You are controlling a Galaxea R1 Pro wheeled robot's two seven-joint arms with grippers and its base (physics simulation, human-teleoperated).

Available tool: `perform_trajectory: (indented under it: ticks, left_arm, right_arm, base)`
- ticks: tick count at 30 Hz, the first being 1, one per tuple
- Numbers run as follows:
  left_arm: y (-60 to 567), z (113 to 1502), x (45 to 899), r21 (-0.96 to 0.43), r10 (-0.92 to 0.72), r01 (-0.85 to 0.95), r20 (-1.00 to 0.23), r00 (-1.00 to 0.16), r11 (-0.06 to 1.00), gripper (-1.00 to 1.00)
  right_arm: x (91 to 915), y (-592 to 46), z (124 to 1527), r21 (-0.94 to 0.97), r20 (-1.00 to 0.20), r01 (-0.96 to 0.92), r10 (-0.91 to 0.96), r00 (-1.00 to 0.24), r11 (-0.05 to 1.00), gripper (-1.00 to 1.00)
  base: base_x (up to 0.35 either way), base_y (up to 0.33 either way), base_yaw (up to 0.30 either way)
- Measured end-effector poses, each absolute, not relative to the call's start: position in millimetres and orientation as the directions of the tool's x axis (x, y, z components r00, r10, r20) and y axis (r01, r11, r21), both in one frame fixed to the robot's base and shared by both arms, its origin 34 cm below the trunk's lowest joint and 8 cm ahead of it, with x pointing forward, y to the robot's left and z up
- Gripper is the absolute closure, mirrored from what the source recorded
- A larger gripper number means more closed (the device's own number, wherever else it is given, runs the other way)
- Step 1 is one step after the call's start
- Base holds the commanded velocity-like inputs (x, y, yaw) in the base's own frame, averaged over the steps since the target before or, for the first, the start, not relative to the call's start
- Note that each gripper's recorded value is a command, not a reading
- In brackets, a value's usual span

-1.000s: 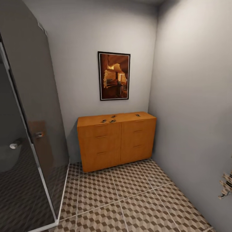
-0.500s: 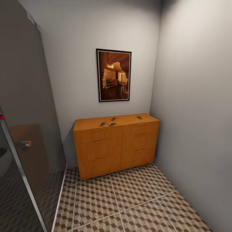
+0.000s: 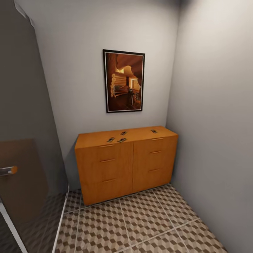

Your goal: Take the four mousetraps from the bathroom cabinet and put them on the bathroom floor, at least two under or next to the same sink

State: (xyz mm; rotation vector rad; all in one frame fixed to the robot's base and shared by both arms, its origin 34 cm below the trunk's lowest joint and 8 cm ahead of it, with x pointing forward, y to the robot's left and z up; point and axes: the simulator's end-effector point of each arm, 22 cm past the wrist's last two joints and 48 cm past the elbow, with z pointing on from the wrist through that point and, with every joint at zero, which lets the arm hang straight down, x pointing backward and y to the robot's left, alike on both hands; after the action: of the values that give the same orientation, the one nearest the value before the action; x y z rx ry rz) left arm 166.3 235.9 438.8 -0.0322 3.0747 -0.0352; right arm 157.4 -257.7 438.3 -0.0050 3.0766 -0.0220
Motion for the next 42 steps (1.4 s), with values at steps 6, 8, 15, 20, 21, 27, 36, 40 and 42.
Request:
perform_trajectory:
  ticks: [6, 8, 15, 20, 21, 27, 36, 40, 42]
  left_arm:
    - [235.9, 438.8, 166.3, -0.024, -0.022, -0.02, -0.066, -0.998, 1.0, -1.0]
    - [235.9, 438.8, 166.3, -0.024, -0.022, -0.02, -0.066, -0.998, 1.0, -1.0]
    - [235.2, 438.8, 166.3, -0.024, -0.022, -0.02, -0.066, -0.998, 0.999, -1.0]
    - [234.9, 438.8, 166.4, -0.025, -0.022, -0.02, -0.066, -0.998, 0.999, -1.0]
    - [234.8, 438.8, 166.4, -0.025, -0.022, -0.02, -0.066, -0.998, 0.999, -1.0]
    - [234.7, 438.7, 166.4, -0.025, -0.022, -0.02, -0.066, -0.998, 0.999, -1.0]
    - [234.7, 438.7, 166.5, -0.025, -0.021, -0.02, -0.066, -0.998, 0.999, -1.0]
    - [234.7, 438.7, 166.6, -0.025, -0.021, -0.019, -0.066, -0.998, 0.999, -1.0]
    - [234.7, 438.7, 166.7, -0.025, -0.021, -0.019, -0.067, -0.998, 0.999, -1.0]
  right_arm:
    - [157.4, -257.7, 438.3, -0.014, -0.065, -0.003, -0.004, -0.998, 1.0, -1.0]
    - [157.4, -257.7, 438.3, -0.014, -0.065, -0.002, -0.003, -0.998, 1.0, -1.0]
    - [157.4, -257.7, 438.3, -0.014, -0.065, -0.001, -0.002, -0.998, 1.0, -1.0]
    - [157.4, -257.7, 438.2, -0.014, -0.065, -0.002, -0.003, -0.998, 1.0, -1.0]
    - [157.4, -257.7, 438.2, -0.014, -0.065, -0.002, -0.003, -0.998, 1.0, -1.0]
    - [157.4, -257.7, 438.2, -0.014, -0.065, -0.001, -0.002, -0.998, 1.0, -1.0]
    - [157.4, -257.8, 438.1, -0.014, -0.064, -0.001, -0.002, -0.998, 1.0, -1.0]
    - [157.5, -257.8, 438.1, -0.014, -0.064, -0.001, -0.002, -0.998, 1.0, -1.0]
    - [157.5, -257.8, 438.1, -0.014, -0.064, -0.001, -0.002, -0.998, 1.0, -1.0]
  base:
    - [0.32, 0.0, 0.0]
    - [0.32, 0.0, 0.0]
    - [0.31, 0.0, 0.0]
    - [0.259, 0.0, 0.0]
    - [0.229, 0.0, 0.0]
    - [0.187, 0.0, 0.0]
    - [0.048, 0.0, 0.0]
    - [0.012, 0.0, 0.0]
    - [0.006, 0.0, 0.0]
